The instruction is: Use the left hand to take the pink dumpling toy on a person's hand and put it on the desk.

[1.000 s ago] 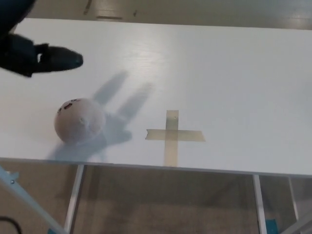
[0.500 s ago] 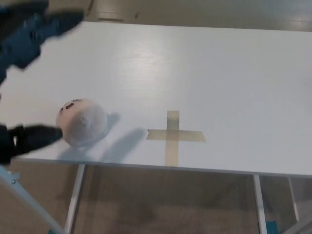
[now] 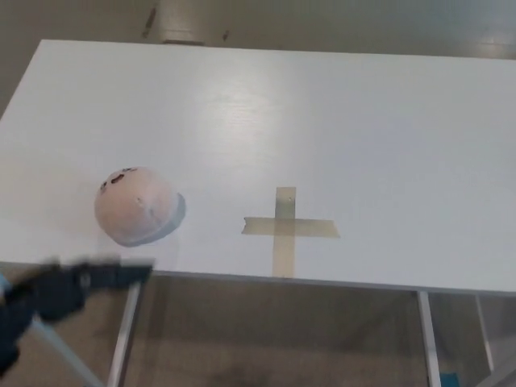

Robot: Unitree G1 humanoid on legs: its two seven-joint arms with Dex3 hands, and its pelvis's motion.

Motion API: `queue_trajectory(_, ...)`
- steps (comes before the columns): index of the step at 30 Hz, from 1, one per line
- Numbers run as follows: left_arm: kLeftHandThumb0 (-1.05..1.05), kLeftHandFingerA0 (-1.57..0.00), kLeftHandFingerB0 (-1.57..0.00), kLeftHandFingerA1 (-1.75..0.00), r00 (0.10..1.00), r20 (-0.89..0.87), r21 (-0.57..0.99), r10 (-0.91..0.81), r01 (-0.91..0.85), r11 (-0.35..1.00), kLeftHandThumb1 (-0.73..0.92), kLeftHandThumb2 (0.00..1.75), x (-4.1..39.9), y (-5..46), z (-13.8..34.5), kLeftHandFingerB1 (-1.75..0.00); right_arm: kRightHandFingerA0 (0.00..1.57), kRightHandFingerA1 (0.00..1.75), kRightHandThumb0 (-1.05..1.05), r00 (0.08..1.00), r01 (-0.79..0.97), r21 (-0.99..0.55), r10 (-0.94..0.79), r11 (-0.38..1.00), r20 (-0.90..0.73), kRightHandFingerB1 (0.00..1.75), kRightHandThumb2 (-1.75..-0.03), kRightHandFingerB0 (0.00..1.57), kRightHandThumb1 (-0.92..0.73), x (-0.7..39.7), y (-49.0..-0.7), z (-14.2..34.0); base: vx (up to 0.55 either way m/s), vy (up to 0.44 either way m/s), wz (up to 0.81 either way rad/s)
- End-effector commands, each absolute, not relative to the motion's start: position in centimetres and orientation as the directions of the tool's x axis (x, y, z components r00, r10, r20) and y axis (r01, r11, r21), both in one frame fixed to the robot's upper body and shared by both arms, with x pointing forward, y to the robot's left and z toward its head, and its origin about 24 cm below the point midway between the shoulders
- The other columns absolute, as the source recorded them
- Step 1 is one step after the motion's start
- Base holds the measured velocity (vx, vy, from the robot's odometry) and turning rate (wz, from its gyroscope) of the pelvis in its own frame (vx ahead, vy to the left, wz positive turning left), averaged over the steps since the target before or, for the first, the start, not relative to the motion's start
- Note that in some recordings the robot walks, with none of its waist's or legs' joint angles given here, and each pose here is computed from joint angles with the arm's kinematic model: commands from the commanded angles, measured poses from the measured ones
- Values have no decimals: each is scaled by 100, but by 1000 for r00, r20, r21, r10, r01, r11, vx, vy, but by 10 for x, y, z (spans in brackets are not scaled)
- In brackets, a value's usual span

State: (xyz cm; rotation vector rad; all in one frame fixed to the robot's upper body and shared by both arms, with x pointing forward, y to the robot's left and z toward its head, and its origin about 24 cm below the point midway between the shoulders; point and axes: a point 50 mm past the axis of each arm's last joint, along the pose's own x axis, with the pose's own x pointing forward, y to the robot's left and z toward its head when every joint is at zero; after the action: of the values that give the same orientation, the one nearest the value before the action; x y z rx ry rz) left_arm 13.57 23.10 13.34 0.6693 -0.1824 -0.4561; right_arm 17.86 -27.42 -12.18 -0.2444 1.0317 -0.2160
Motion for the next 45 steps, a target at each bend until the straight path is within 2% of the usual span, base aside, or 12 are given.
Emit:
queue_trajectory(1,-53,-37,-39,-35,878,-253,504,-406,478,720,61,59,104,239,43,-33,65,45,-22,416,25,-310,-292,950,-861,43,-61,55,-71,149,-272,-136,0,0,0)
queue_trajectory(5,-65,-36,-35,-49,770,-588,581,-246,614,534,60,95,118,258,-22,-47,66,45,-23,410,42,-329,-316,943,-855,42,-61,53,-71,144,-274,-137,0,0,0)
queue_trajectory(7,-69,-42,-43,-35,708,-683,585,-182,678,445,74,65,123,266,-39,-34,66,45,-23,406,47,-333,-322,942,-855,42,-61,53,-71,142,-273,-138,0,0,0)
queue_trajectory(10,-70,-39,-37,-34,622,-777,525,-94,724,448,84,66,143,278,-65,-32,67,45,-23,407,59,-337,-331,940,-851,42,-61,52,-71,143,-272,-138,0,0,0)
queue_trajectory(11,-75,-37,-20,-52,597,-800,497,-59,715,492,72,106,154,280,-73,-42,66,45,-23,405,65,-342,-337,938,-850,41,-61,52,-71,142,-271,-138,0,0,0)
queue_trajectory(14,-75,-37,-20,-52,563,-826,467,-10,694,548,72,105,173,281,-83,-42,66,45,-23,402,79,-347,-348,935,-847,41,-61,52,-71,140,-271,-139,0,0,0)
queue_trajectory(15,-68,-37,-31,-34,555,-832,466,13,685,561,83,66,181,280,-85,-30,66,45,-23,403,87,-346,-351,934,-845,41,-61,52,-71,140,-272,-139,0,0,0)
queue_trajectory(24,-64,-32,-24,-34,531,-822,458,206,401,793,81,64,180,293,-104,-30,68,46,-23,421,133,-323,-348,937,-838,42,-61,54,-71,146,-272,-137,0,0,0)
queue_trajectory(26,-69,-22,-13,-43,501,-838,439,216,384,812,67,91,176,305,-103,-39,69,46,-23,432,150,-319,-352,936,-830,42,-61,53,-72,151,-274,-134,0,0,0)
queue_trajectory(29,-67,-23,-13,-44,508,-837,416,205,347,841,67,90,179,311,-99,-39,69,46,-23,441,164,-319,-359,933,-822,42,-61,53,-71,156,-277,-131,0,0,0)
queue_trajectory(30,-60,-35,-23,-34,528,-826,411,198,322,853,77,62,182,313,-97,-28,68,46,-23,446,167,-320,-361,933,-819,42,-61,53,-71,159,-277,-130,0,0,0)
queue_trajectory(45,-60,-41,-30,-36,541,-817,395,197,277,876,71,63,181,318,-97,-31,67,46,-21,460,180,-356,-398,917,-794,41,-61,51,-71,162,-276,-128,0,0,0)
